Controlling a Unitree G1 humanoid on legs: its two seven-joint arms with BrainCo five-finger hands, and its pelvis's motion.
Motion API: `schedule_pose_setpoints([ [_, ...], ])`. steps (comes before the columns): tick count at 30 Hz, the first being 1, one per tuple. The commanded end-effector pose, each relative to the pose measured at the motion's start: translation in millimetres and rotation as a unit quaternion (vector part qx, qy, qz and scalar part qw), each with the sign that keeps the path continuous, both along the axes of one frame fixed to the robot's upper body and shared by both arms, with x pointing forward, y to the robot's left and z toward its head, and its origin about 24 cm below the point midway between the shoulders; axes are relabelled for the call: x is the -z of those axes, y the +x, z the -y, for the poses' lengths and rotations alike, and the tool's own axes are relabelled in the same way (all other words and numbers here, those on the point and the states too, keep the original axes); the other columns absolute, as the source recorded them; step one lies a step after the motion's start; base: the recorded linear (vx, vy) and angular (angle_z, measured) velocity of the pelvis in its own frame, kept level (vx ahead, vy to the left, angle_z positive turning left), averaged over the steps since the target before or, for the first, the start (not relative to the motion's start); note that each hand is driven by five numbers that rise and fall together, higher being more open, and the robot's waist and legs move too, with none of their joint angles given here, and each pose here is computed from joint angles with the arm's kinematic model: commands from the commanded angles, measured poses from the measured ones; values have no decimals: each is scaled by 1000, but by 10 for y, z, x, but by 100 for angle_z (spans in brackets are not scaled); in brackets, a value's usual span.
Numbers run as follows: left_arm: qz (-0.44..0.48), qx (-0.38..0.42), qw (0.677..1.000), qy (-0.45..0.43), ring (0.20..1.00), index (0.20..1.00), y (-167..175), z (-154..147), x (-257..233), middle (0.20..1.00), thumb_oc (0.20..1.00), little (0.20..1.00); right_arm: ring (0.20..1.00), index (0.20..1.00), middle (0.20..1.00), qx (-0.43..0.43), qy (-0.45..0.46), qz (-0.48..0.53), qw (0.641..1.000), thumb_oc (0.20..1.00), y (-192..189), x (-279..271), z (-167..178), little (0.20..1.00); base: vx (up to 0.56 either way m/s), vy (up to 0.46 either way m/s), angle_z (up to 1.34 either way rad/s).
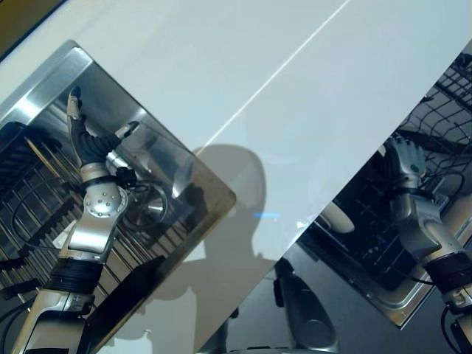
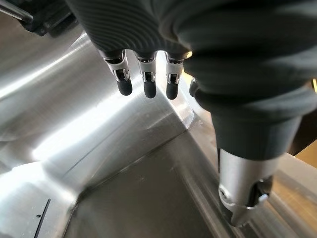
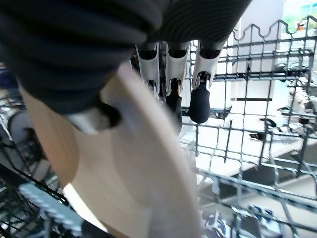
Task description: Pick up plates and place into dishwasher.
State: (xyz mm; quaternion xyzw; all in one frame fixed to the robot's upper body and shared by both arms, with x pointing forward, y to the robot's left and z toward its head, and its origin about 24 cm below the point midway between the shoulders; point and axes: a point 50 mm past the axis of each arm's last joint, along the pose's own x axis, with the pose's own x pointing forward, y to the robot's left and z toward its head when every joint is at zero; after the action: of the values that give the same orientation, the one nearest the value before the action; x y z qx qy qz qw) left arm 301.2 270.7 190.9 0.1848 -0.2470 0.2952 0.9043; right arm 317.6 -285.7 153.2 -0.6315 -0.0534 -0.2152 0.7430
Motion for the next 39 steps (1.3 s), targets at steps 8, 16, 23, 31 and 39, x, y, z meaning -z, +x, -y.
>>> schedule_pose_setpoints([
  [8,61,-4,998,9,1000,1000,3,66,-162,1000,1000,1000,200,200,200,88,-45,-92,991,200,112,-123,323,200,-33,43,-1],
  [16,60,2,998,-8,1000,1000,24,129,-140,1000,1000,1000,909,909,909,112,-34,-87,989,909,138,-187,397,909,8,68,-1],
  [23,56,2,998,-18,1000,1000,-17,136,-64,1000,1000,1000,1000,1000,1000,132,-19,-82,988,1000,59,-116,460,1000,18,35,-1],
  [31,43,1,999,-27,1000,1000,-70,101,55,1000,1000,1000,1000,1000,1000,143,-5,-93,985,1000,-37,50,522,1000,26,17,-1],
  [39,21,2,999,-30,1000,1000,-148,59,215,1000,1000,1000,1000,1000,1000,152,17,-121,981,1000,-189,308,589,1000,35,12,1],
])
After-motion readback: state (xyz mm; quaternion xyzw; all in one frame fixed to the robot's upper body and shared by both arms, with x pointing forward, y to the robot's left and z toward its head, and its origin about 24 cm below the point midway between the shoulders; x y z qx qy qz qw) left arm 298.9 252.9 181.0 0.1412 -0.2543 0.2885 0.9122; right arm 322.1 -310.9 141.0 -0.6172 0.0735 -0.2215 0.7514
